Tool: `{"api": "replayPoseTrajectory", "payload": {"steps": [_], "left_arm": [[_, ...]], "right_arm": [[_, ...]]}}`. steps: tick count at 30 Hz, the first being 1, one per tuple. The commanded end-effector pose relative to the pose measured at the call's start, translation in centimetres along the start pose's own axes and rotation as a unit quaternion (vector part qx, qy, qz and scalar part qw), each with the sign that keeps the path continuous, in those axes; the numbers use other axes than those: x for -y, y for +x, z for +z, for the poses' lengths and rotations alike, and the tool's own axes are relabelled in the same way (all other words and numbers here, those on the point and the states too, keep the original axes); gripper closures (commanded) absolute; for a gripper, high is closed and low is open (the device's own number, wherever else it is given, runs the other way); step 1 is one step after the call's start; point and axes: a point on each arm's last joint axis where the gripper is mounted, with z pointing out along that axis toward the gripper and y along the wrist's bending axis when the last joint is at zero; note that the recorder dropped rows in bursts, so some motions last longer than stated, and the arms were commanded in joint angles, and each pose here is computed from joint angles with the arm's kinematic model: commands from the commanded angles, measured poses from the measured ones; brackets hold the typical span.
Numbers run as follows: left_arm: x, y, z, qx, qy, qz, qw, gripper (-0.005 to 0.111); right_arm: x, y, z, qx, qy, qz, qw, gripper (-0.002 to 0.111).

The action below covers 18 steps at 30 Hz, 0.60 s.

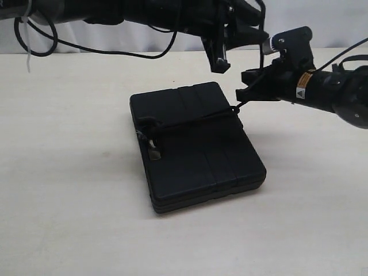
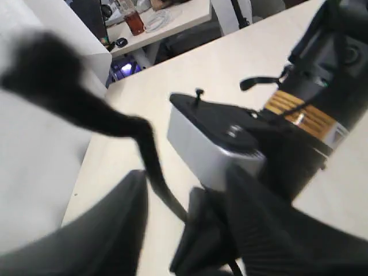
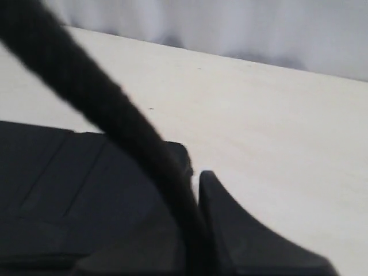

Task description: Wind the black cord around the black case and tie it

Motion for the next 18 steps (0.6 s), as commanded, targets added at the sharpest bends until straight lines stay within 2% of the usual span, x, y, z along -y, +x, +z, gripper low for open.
{"api": "replayPoseTrajectory", "payload": {"steps": [1,3,5,10,11,16,18], "left_arm": [[0.4,0.5,-0.1,-0.037,0.027,0.008,0.999,0.041],[0.6,1.0,-0.1,-0.065,0.035,0.003,0.997,0.039],[0.7,1.5,-0.2,-0.089,0.044,0.005,0.995,0.039],[0.9,1.9,-0.3,-0.113,0.052,-0.009,0.992,0.039],[0.9,1.9,-0.3,-0.114,0.052,-0.009,0.992,0.039],[0.9,2.2,-0.5,-0.135,0.051,-0.015,0.989,0.04],[1.0,2.8,-0.8,-0.177,0.056,-0.016,0.982,0.04]], "right_arm": [[2.6,0.4,-0.5,-0.017,0.086,0.082,0.993,0.104],[4.0,0.8,-0.9,-0.027,0.114,0.111,0.987,0.103],[5.2,1.3,-1.3,-0.037,0.133,0.12,0.983,0.098],[8.2,2.7,-2.6,-0.077,0.183,0.145,0.969,0.07],[9.2,3.3,-3.2,-0.096,0.202,0.156,0.962,0.06],[10.7,3.2,-5.2,-0.122,0.239,0.166,0.949,0.058],[10.7,0.7,-8.3,-0.117,0.268,0.148,0.945,0.058]]}}
